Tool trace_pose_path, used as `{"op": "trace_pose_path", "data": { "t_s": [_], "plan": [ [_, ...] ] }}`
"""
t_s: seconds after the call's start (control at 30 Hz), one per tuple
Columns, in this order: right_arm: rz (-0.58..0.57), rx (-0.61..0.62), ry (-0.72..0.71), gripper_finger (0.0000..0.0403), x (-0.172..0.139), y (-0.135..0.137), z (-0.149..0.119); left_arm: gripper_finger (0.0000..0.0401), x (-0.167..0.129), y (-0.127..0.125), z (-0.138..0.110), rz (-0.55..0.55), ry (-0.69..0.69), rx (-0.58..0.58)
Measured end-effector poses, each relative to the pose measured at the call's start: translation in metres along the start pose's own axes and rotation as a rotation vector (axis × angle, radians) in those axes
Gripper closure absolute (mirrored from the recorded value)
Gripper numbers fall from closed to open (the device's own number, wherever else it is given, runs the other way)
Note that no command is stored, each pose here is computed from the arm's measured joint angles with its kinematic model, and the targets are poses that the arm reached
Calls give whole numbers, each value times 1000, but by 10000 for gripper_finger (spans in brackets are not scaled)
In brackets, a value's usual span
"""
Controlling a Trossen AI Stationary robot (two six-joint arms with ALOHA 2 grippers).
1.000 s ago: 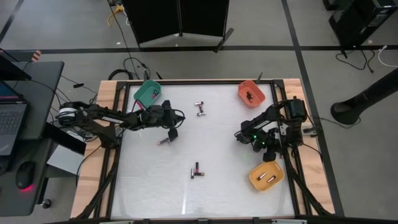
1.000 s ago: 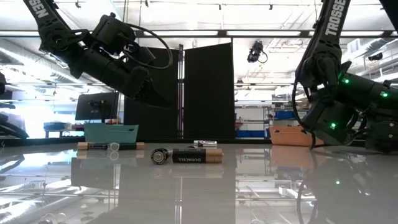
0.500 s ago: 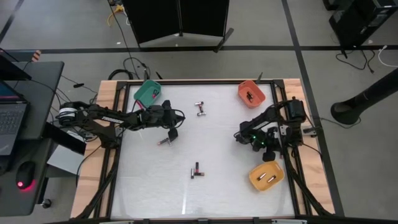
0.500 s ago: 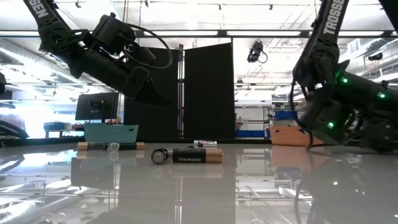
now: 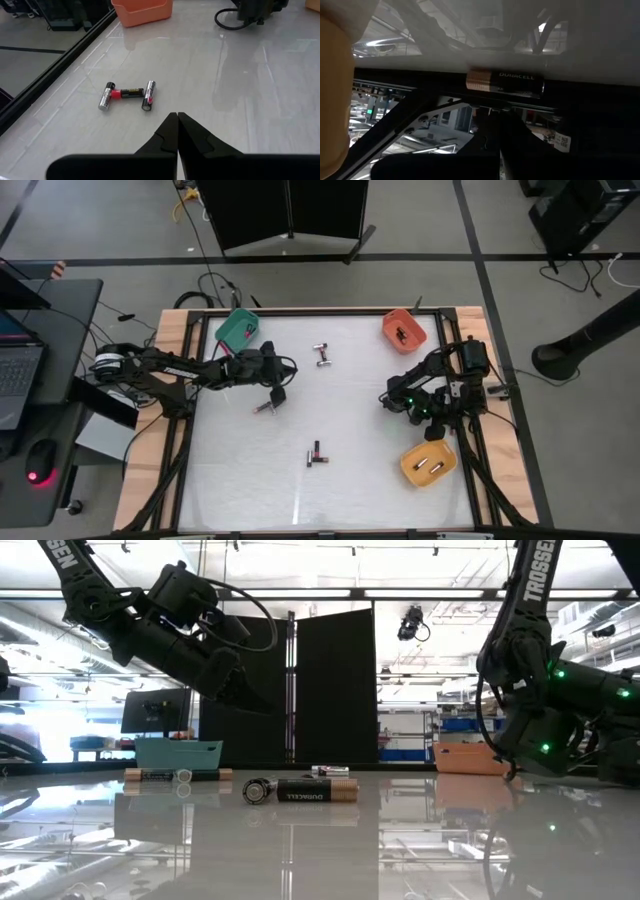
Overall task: Sort batteries
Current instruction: Put the black battery into the orange bin
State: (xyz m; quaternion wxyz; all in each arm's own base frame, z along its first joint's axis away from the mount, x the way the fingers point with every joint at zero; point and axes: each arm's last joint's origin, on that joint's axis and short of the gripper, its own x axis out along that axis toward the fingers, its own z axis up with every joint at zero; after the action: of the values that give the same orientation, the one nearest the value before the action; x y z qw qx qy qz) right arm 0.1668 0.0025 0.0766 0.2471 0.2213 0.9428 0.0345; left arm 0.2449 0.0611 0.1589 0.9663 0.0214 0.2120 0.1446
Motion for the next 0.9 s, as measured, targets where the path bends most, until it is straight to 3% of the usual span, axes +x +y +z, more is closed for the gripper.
{"op": "trace_pose_path", "data": {
  "t_s": [0.63,0.9],
  "plan": [
    [2,9,-24,395,-1,1,0,391,0,1,-5,25,47,12],
    [-75,20,-264,396,-12,3,0,391,0,1,-4,25,46,12]
  ]
}}
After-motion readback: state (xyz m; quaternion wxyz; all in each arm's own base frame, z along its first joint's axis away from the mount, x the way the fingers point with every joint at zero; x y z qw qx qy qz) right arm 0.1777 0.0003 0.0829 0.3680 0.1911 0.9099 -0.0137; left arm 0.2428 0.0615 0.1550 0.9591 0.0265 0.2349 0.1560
